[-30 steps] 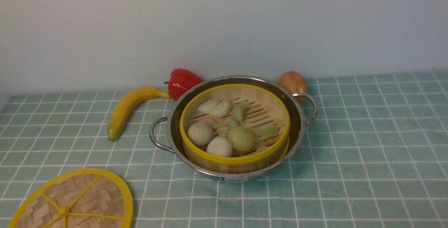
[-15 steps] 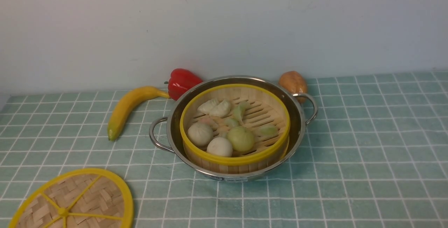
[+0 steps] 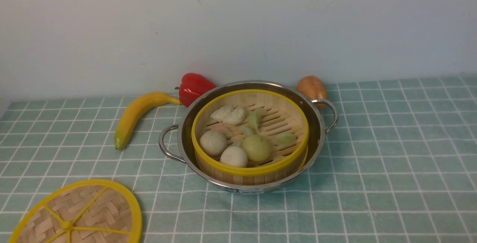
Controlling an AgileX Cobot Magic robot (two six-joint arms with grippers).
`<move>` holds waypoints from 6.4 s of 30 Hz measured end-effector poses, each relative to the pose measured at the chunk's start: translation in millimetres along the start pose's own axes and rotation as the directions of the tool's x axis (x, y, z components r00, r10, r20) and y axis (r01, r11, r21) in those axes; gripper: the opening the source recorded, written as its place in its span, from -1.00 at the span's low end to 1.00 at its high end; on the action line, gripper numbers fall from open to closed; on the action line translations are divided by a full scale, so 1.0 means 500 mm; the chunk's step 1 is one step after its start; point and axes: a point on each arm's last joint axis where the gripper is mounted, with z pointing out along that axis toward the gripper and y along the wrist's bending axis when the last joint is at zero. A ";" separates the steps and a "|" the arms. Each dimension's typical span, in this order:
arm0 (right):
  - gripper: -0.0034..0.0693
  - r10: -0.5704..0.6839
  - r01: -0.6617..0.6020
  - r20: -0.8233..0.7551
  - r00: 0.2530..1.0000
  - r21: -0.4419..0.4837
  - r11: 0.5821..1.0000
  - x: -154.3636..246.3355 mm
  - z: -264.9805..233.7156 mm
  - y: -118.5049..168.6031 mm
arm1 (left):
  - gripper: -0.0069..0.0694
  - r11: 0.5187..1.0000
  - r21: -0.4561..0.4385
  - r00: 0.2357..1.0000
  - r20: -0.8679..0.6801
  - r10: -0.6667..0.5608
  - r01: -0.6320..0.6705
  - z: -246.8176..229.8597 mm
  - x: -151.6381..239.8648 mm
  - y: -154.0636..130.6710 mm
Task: Place the steamer in the pot on the blue tablecloth, and put the lid on the steamer.
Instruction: 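Grasp the bamboo steamer lid lying on the table by its centre knob, then place the yellow bamboo steamer lid onto the steamer in the pot with the left gripper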
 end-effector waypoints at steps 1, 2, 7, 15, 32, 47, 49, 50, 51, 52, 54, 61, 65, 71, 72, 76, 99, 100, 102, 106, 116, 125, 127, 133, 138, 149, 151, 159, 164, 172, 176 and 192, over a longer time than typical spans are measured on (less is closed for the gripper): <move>-0.24 0.000 0.000 0.000 1.000 0.000 1.000 0.000 0.000 0.000 | -0.18 1.000 0.000 1.000 0.000 0.000 0.000 0.000 0.000 0.000; -0.24 0.000 0.000 0.000 1.000 0.000 1.000 0.000 0.000 0.000 | -0.18 1.000 0.000 1.000 0.000 0.000 0.000 0.000 0.000 0.000; -0.24 0.000 0.000 0.000 1.000 0.000 1.000 0.000 0.000 0.000 | -0.18 1.000 -0.001 1.000 0.004 0.001 -0.001 0.000 -0.001 0.000; -0.24 0.000 0.000 0.000 1.000 0.000 1.000 0.000 0.000 0.000 | -0.18 0.949 0.069 0.925 0.209 -0.316 0.309 -0.004 -0.040 0.000; -0.24 0.017 -0.017 0.002 1.000 -0.001 1.000 0.000 0.000 0.000 | -0.18 0.845 0.240 0.871 -0.006 -0.492 0.479 -0.041 -0.165 -0.020; -0.24 0.024 -0.024 0.003 1.000 -0.001 1.000 -0.001 0.000 0.000 | -0.18 0.967 0.187 0.665 -0.747 0.024 0.175 0.122 -0.302 0.012; -0.24 0.026 -0.026 0.003 1.000 -0.002 1.000 0.000 0.000 0.000 | -0.18 0.966 0.185 0.638 -0.770 0.027 0.183 0.148 -0.303 0.013; -0.24 0.027 -0.027 0.003 1.000 -0.002 1.000 0.000 0.000 0.000 | -0.18 0.965 0.183 0.619 -0.785 0.029 0.187 0.165 -0.303 0.013; -0.24 0.027 -0.027 0.003 1.000 -0.002 1.000 0.000 0.000 0.000 | -0.18 0.964 0.180 0.582 -0.812 0.033 0.196 0.194 -0.298 0.013; -0.24 0.027 -0.027 0.003 1.000 -0.002 1.000 0.000 0.000 0.000 | -0.18 0.963 0.178 0.556 -0.831 0.037 0.202 0.213 -0.292 0.012; -0.24 0.027 -0.027 0.003 1.000 -0.002 1.000 0.000 0.000 0.000 | -0.18 0.962 0.175 0.506 -0.861 0.047 0.208 0.244 -0.279 0.012; -0.24 0.027 -0.027 0.003 1.000 -0.002 1.000 0.000 0.000 0.000 | -0.18 0.972 0.168 0.353 -0.930 0.102 0.162 0.333 -0.207 0.017; -0.24 0.027 -0.027 0.003 1.000 -0.002 1.000 0.000 0.000 0.000 | -0.18 0.974 0.163 0.350 -0.931 0.100 0.157 0.367 -0.182 0.015; -0.24 0.027 -0.027 0.003 1.000 -0.002 1.000 0.000 0.000 0.000 | -0.18 0.976 0.155 0.357 -0.930 0.092 0.153 0.404 -0.154 0.013; -0.24 0.027 -0.027 0.003 1.000 -0.002 1.000 0.000 0.000 0.000 | -0.18 0.976 0.154 0.352 -0.932 0.091 0.156 0.409 -0.148 0.012; -0.24 0.027 -0.027 0.003 1.000 -0.002 1.000 0.000 0.000 0.000 | -0.18 0.971 0.142 0.310 -0.948 0.077 0.193 0.422 -0.126 0.005; -0.24 0.034 -0.034 0.003 0.999 -0.002 0.999 0.000 0.000 0.000 | -0.52 0.967 0.131 0.210 -0.974 0.084 0.220 0.439 -0.087 -0.002; -0.24 0.034 -0.034 0.003 0.999 -0.002 0.999 0.000 0.000 0.000 | -0.52 0.966 0.131 0.211 -0.974 0.084 0.221 0.440 -0.088 -0.002; -0.24 0.034 -0.034 0.003 0.999 -0.002 0.999 0.000 0.000 0.000 | -0.52 0.964 0.135 0.212 -0.973 0.087 0.228 0.441 -0.091 -0.003; -0.24 0.034 -0.034 0.003 0.999 -0.002 0.999 0.000 0.000 0.000 | -0.52 0.944 0.195 0.251 -0.960 0.128 0.268 0.443 -0.136 -0.008; -0.24 0.034 -0.034 0.003 0.999 -0.002 0.999 0.000 0.000 0.000 | -0.52 0.914 0.383 0.627 -0.746 0.223 0.131 0.423 -0.400 -0.025; -0.24 0.034 -0.034 0.003 0.999 -0.002 0.999 0.000 0.000 0.000 | -0.52 0.646 0.746 0.708 -0.370 0.602 -0.160 0.414 -0.491 -0.245; -0.24 0.034 -0.034 0.003 0.999 -0.002 0.999 0.000 0.000 0.000 | -0.52 0.574 0.789 0.703 -0.279 0.654 -0.221 0.419 -0.487 -0.299; -0.24 0.034 -0.034 0.003 0.999 -0.002 0.999 0.000 0.000 0.000 | -0.52 0.447 0.829 0.665 -0.126 0.736 -0.338 0.427 -0.453 -0.405; -0.24 0.034 -0.034 0.003 0.999 -0.002 0.999 0.000 0.000 0.000 | -0.52 0.383 0.825 0.610 -0.059 0.790 -0.416 0.444 -0.413 -0.463; -0.24 0.034 -0.034 0.003 0.999 -0.002 0.999 0.000 0.000 0.000 | -0.52 0.396 0.813 0.584 -0.087 0.807 -0.426 0.458 -0.392 -0.486; -0.24 0.034 -0.034 0.003 0.999 -0.002 0.999 0.000 0.000 0.000 | -0.52 0.398 0.806 0.577 -0.089 0.812 -0.437 0.460 -0.392 -0.484; -0.24 0.034 -0.034 0.003 0.999 -0.002 0.999 0.000 0.000 0.000 | -0.52 0.408 0.794 0.567 -0.099 0.818 -0.451 0.463 -0.392 -0.481; -0.24 0.034 -0.034 0.003 0.999 -0.002 0.999 0.000 0.000 0.000 | -0.52 0.408 0.792 0.570 -0.094 0.816 -0.454 0.463 -0.393 -0.482; -0.24 0.034 -0.034 0.003 0.999 -0.002 0.999 0.000 0.000 0.000 | -0.52 0.382 0.803 0.543 -0.088 0.835 -0.458 0.475 -0.375 -0.490; -0.24 0.034 -0.034 0.003 0.999 -0.002 0.999 0.000 0.000 0.000 | -0.52 0.367 0.809 0.529 -0.083 0.845 -0.460 0.483 -0.363 -0.495; -0.24 0.034 -0.034 0.003 0.999 -0.002 0.999 0.000 0.000 0.000 | -0.52 0.302 0.813 0.535 0.013 0.845 -0.498 0.485 -0.365 -0.507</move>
